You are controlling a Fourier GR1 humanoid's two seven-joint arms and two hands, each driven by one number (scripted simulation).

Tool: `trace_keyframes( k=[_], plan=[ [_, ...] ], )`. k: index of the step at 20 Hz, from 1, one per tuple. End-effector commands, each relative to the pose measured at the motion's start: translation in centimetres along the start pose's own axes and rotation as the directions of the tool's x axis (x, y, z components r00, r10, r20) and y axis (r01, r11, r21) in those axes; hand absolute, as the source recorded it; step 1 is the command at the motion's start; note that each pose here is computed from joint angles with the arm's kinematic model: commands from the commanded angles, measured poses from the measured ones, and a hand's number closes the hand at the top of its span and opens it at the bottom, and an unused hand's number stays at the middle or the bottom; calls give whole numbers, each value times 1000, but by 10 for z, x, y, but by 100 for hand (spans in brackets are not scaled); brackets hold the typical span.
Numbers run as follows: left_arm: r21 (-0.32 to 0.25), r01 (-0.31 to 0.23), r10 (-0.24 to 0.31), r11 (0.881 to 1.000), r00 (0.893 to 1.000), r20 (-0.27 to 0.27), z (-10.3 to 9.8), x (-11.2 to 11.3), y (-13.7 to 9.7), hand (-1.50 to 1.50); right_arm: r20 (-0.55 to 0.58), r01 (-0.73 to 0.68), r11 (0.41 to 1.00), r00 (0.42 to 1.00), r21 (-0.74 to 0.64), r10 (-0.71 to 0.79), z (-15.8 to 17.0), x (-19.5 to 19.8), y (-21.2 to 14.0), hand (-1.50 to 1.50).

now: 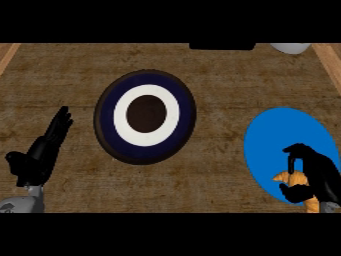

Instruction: Pick the croissant from the plate and place it in the plate

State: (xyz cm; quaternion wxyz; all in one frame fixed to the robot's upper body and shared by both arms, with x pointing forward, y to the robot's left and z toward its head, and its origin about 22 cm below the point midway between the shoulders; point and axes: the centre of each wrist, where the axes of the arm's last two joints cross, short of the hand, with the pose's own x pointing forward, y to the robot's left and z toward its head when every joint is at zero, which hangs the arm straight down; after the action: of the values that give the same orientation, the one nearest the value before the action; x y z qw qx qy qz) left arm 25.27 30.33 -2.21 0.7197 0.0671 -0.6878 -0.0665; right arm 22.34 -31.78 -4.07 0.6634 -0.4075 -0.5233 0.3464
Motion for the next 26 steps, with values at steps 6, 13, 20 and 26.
trace_keyframes(
  k=[6, 13, 20, 26],
  plan=[
    [1, -8, 8, 1000, 1000, 2, 0, 4, -5, 0, 220, 137, 979, 970, -149, -102, 37, 38, 13, 150],
    [21, 12, -12, 1000, 1000, 1, 7, 6, 7, 0, 319, 243, 917, 937, -317, -139, 79, 66, -39, 150],
    [9, 12, -12, 1000, 1000, -4, 10, 8, -6, 0, 412, 314, 875, 899, -368, -149, 81, 107, -55, 150],
    [-6, -16, 16, 1000, 1000, -16, -1, -22, 6, 0, 442, 328, 883, 883, -337, -160, 75, 150, -66, 150]
  ],
)
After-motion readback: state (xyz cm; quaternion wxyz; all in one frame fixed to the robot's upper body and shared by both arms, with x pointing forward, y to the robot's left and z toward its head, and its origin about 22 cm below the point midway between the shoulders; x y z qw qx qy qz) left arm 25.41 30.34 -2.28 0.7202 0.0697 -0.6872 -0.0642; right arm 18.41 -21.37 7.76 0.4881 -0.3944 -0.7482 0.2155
